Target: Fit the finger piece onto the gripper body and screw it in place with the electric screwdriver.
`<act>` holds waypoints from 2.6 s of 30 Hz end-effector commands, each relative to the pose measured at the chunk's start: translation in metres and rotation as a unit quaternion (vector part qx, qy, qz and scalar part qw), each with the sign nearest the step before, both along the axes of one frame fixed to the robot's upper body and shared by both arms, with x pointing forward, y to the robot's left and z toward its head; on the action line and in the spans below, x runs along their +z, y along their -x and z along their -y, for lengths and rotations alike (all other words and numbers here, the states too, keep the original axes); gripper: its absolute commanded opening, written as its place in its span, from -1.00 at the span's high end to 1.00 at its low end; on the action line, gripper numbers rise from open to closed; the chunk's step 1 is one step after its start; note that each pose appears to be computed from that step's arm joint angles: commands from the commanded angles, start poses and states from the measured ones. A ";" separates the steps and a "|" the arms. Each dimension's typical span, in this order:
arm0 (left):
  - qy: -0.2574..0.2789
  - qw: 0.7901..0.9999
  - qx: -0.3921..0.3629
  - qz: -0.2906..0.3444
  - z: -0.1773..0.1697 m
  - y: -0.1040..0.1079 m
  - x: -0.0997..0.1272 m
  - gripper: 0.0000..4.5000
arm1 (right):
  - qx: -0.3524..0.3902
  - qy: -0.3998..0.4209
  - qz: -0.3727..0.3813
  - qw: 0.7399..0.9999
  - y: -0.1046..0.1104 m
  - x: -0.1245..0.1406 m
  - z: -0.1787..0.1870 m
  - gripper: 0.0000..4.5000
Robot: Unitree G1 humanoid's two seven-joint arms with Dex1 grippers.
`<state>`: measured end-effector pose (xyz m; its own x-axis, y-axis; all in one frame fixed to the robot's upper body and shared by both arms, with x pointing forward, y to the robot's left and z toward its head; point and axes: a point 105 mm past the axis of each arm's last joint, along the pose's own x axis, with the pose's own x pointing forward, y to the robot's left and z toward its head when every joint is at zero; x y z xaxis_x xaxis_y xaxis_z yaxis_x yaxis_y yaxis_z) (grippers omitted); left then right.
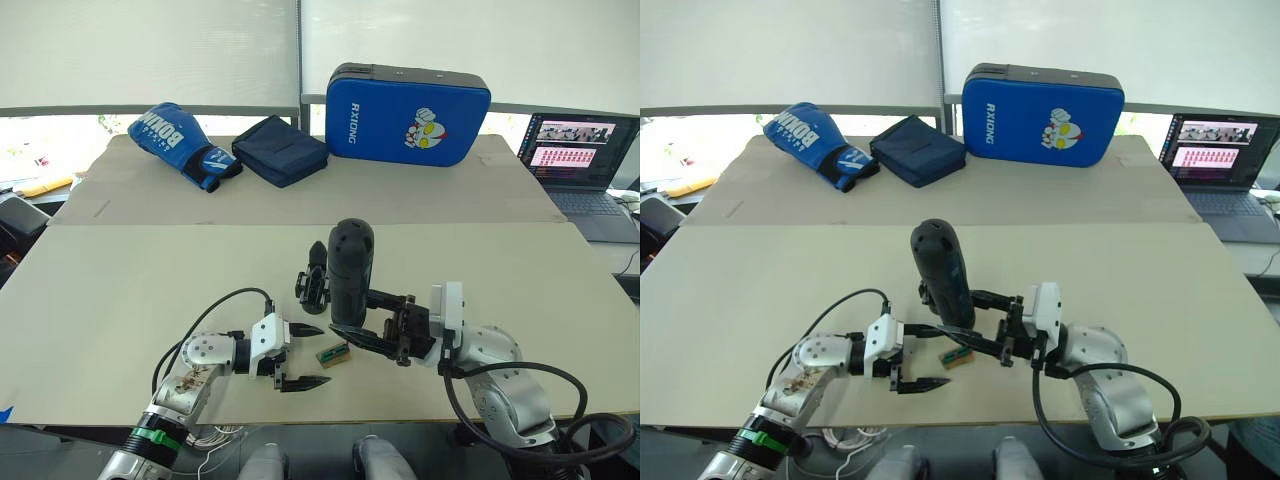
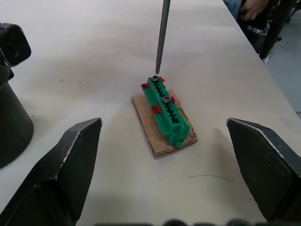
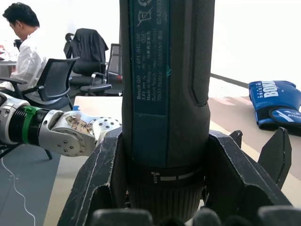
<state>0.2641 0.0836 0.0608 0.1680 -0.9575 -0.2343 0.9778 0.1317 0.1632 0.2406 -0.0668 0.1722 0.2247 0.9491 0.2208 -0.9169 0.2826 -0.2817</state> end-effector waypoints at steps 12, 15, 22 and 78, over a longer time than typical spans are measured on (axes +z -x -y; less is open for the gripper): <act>-0.006 1.000 -0.003 -0.024 0.001 0.008 -0.013 -1.00 | 0.011 -0.017 0.037 0.999 0.006 0.014 -0.002 0.15; -0.006 1.000 -0.003 -0.025 0.000 0.009 -0.014 -1.00 | 0.013 -0.017 0.037 0.999 0.006 0.014 -0.003 0.15; -0.007 1.000 -0.002 -0.026 0.000 0.009 -0.015 -1.00 | 0.014 -0.016 0.035 0.999 0.005 0.013 -0.003 0.15; -0.006 0.999 0.004 -0.032 0.000 0.011 -0.019 -1.00 | 0.028 -0.033 0.020 0.999 0.004 0.026 0.001 0.15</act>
<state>0.2603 0.0836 0.0572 0.1812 -0.9572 -0.2258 0.9761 0.1470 0.1603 0.2400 -0.0641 0.1668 0.1864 0.9625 0.1969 -0.9461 0.2298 -0.2280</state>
